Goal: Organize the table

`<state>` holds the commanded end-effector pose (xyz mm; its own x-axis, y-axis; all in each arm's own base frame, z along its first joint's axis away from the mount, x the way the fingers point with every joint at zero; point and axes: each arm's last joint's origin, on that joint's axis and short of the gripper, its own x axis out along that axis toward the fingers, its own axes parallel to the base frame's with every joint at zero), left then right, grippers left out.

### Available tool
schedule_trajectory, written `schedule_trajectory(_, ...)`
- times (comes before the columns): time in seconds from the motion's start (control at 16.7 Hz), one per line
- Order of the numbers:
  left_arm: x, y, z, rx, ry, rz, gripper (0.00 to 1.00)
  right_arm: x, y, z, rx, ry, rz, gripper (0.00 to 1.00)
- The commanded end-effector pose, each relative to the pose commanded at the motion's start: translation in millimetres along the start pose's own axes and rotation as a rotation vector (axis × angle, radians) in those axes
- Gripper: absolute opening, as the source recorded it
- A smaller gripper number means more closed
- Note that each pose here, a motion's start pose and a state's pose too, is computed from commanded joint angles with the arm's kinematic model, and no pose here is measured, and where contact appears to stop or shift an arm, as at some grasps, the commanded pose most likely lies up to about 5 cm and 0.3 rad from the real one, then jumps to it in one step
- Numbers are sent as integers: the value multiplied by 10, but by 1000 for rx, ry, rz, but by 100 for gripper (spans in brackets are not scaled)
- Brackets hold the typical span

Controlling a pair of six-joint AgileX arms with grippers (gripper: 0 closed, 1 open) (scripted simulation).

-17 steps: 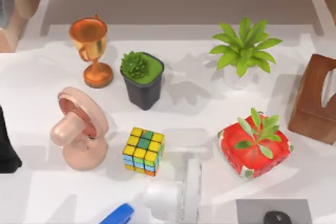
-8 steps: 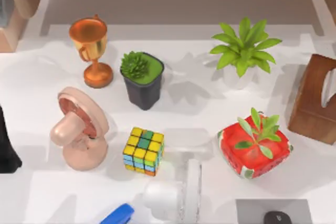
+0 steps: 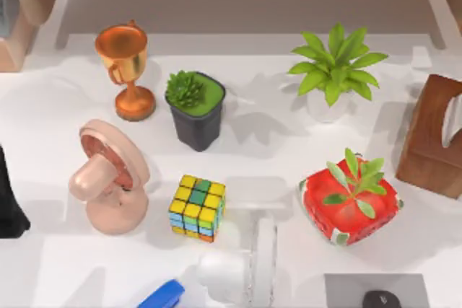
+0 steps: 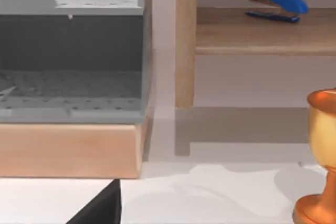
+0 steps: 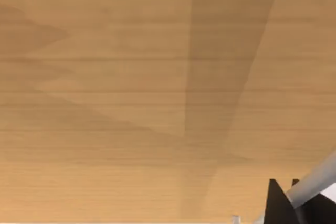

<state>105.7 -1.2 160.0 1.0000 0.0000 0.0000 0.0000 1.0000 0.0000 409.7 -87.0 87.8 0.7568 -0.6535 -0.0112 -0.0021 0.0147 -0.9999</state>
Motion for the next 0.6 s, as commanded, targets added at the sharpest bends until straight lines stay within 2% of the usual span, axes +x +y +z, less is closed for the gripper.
schedule_trajectory(0.12,0,0,0,0,0,0,100,92,-27,-53,31,36,-31,0)
schedule_trajectory(0.24,0,0,0,0,0,0,100,246,-178,-102,92,79,-98,0)
schedule_trajectory(0.42,0,0,0,0,0,0,100,410,-362,-202,149,157,-161,0)
schedule_trajectory(0.6,0,0,0,0,0,0,100,491,-334,-142,146,169,-132,0)
